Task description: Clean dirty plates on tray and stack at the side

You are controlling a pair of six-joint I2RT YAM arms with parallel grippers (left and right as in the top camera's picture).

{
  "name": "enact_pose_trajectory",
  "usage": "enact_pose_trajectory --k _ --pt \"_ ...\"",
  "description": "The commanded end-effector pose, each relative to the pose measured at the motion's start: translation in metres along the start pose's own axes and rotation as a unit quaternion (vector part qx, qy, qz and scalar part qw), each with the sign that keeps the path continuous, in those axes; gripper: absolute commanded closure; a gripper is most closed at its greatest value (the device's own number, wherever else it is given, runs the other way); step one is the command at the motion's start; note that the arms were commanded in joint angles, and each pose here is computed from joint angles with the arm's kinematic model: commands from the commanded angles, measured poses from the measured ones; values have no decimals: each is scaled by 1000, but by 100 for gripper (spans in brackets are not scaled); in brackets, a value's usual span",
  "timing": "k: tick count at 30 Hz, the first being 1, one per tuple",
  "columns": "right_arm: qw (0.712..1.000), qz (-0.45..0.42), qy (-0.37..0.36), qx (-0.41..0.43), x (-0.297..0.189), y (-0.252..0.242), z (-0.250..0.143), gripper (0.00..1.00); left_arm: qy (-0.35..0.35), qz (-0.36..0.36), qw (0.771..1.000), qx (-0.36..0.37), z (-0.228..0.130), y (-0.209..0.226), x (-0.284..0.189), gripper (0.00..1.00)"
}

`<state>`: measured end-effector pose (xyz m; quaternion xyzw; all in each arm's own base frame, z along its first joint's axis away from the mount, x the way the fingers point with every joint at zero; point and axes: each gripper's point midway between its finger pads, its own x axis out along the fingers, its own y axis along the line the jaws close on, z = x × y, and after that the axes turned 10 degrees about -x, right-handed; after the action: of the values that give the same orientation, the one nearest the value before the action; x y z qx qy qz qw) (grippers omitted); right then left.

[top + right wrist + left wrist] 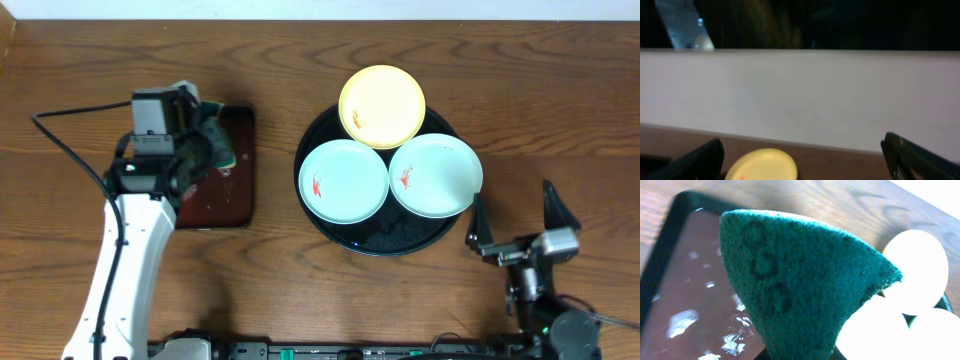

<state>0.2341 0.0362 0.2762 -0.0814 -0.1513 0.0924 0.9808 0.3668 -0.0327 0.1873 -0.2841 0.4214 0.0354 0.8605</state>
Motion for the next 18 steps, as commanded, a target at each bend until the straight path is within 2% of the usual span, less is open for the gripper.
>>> enact_pose_trajectory --k 1,3,4,6,7,11,15,16,18 --pt "998 60 7 -27 20 10 50 1 1 -12 1000 21 -8 -17 0 92" --pt "994 94 48 -34 35 13 60 1 3 -13 1000 27 -10 -21 1 92" --pt "985 134 108 -27 56 17 67 1 2 -11 1000 28 -12 -22 1 92" --pt "971 165 175 -4 77 19 68 1 5 -14 1000 18 -14 -25 1 92" --pt "953 190 236 23 95 20 66 1 10 -19 1000 7 -18 -30 2 93" --pt "915 264 285 110 128 39 68 1 22 -34 999 -15 -32 -48 3 93" --pt "851 335 316 251 147 68 53 1 30 -63 998 -8 -45 -76 8 92" --pt "837 363 309 269 160 76 44 11 38 -75 996 1 -54 -89 14 92" --pt "820 320 362 307 176 80 4 20 57 -85 995 7 -72 -105 28 93"
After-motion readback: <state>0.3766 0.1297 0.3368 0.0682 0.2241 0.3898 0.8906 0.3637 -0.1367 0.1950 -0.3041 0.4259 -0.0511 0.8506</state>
